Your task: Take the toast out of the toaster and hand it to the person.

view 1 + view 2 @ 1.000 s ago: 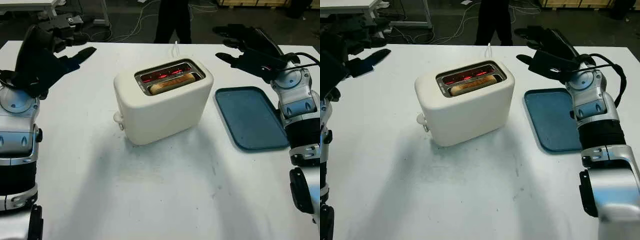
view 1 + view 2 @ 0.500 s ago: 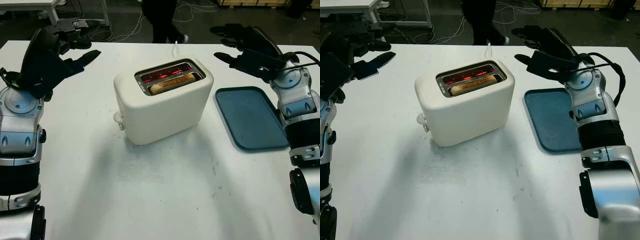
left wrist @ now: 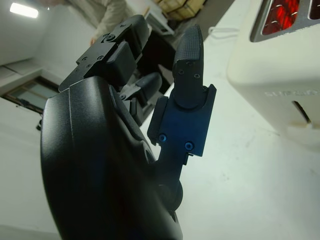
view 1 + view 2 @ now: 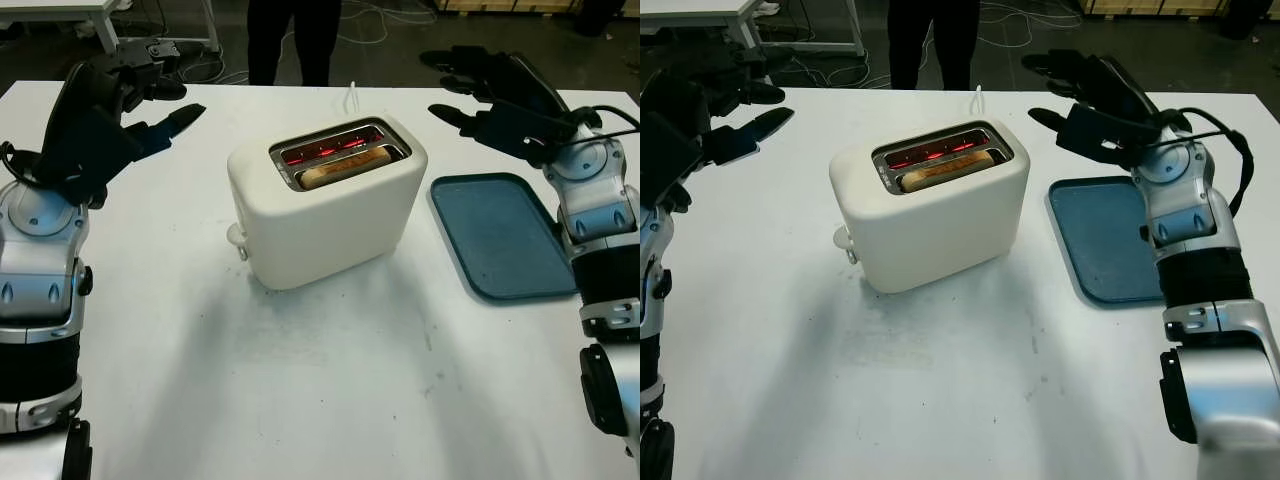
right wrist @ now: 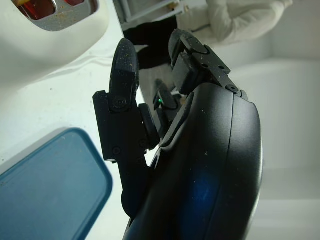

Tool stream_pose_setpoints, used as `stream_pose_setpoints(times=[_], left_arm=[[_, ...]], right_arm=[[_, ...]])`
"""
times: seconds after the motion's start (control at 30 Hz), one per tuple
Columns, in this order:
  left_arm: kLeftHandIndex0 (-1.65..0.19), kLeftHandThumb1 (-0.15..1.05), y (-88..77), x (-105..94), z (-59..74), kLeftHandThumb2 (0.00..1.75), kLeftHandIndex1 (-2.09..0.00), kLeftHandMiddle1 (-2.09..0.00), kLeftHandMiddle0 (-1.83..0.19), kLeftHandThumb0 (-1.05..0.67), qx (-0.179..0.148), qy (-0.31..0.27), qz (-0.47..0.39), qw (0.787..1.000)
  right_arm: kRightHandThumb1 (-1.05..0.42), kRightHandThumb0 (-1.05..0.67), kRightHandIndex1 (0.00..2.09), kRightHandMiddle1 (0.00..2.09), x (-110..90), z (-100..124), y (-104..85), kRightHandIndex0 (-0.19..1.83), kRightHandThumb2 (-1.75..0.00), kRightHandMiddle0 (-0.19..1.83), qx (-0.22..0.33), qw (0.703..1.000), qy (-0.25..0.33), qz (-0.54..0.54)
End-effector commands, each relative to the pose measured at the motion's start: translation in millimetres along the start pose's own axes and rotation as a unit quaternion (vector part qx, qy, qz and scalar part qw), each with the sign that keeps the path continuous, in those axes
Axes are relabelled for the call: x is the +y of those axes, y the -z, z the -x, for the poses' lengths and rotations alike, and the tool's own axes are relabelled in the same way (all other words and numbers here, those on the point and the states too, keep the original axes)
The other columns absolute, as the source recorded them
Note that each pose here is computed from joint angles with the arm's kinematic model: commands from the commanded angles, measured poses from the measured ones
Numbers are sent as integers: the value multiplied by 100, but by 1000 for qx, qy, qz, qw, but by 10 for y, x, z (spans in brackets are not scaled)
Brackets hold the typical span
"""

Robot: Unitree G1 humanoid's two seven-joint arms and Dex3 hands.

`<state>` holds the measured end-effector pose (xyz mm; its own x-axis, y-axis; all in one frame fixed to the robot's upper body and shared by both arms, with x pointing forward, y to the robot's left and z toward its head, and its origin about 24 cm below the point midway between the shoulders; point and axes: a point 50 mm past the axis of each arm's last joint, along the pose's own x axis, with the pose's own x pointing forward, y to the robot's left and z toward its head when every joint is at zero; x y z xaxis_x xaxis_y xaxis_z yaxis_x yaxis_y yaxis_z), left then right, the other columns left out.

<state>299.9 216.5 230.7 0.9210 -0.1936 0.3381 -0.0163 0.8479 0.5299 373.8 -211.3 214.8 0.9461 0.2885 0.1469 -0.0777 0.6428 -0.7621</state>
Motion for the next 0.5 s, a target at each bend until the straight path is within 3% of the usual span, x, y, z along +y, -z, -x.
stream_pose_setpoints(times=[0.0, 0.47], left_arm=[[-55, 92, -9, 10, 19, 24, -16, -101, -17, -48, -1, 2, 1, 1000], [-53, 92, -17, 11, 22, 24, -18, -99, -17, -47, 1, -2, 1, 1000]], right_arm=[[-92, -38, 2, 0, 19, 11, -14, 51, -39, 42, -5, 1000, 1, -8], [-92, -39, 3, 1, 39, 16, -15, 57, -40, 44, -3, 1000, -11, 16]])
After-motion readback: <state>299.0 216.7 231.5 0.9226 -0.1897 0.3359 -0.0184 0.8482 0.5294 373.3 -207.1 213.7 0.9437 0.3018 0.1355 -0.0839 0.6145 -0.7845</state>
